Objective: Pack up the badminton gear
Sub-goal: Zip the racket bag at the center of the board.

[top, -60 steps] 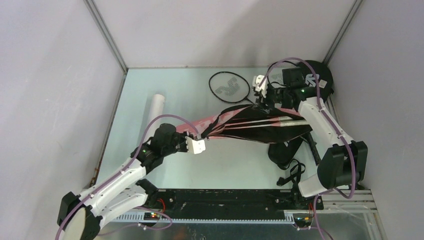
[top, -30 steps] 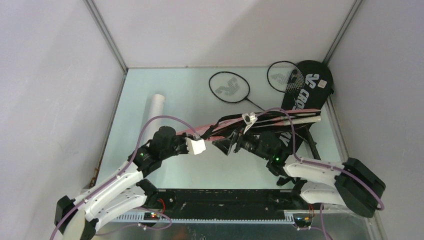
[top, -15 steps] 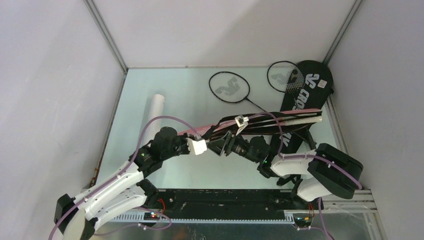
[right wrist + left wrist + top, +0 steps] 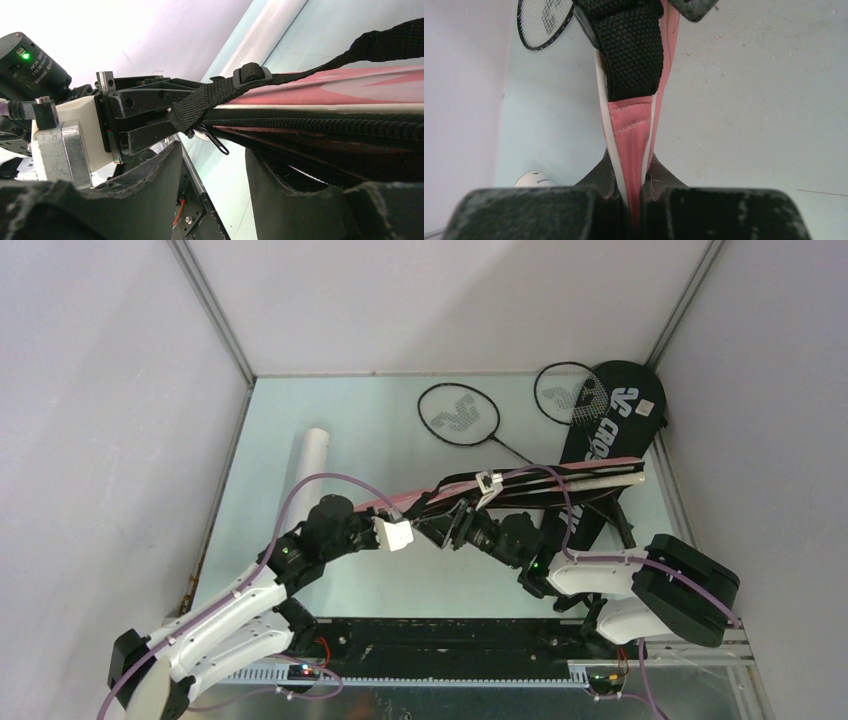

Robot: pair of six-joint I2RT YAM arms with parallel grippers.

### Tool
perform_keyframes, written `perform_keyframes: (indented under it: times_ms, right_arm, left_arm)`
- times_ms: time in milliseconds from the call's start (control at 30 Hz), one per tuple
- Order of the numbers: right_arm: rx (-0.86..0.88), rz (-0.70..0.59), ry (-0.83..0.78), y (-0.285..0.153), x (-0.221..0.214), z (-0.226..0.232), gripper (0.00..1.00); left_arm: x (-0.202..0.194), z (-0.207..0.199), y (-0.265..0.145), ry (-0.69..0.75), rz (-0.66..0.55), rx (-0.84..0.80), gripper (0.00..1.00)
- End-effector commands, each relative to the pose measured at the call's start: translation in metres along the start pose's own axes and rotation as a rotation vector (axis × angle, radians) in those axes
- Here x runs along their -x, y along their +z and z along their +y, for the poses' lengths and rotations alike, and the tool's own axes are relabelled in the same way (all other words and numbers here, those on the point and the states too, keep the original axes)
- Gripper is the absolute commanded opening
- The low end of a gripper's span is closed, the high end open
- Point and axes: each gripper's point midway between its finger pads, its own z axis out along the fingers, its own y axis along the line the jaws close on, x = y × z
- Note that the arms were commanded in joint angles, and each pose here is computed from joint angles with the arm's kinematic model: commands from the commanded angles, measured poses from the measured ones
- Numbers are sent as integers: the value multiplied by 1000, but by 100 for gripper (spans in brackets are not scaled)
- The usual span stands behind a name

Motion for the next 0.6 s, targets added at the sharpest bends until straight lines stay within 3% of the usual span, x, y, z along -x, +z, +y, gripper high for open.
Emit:
perform_keyframes:
  times_ms: [0,567]
  right_arm:
    - [17,-71,11,13,23,16,51]
    - [-33,-109,112,25,30,12,40]
  left_arm:
    - [31,-9,1,-57,-149,-46,0]
    - [29,-21,0,-10,-156,-85,0]
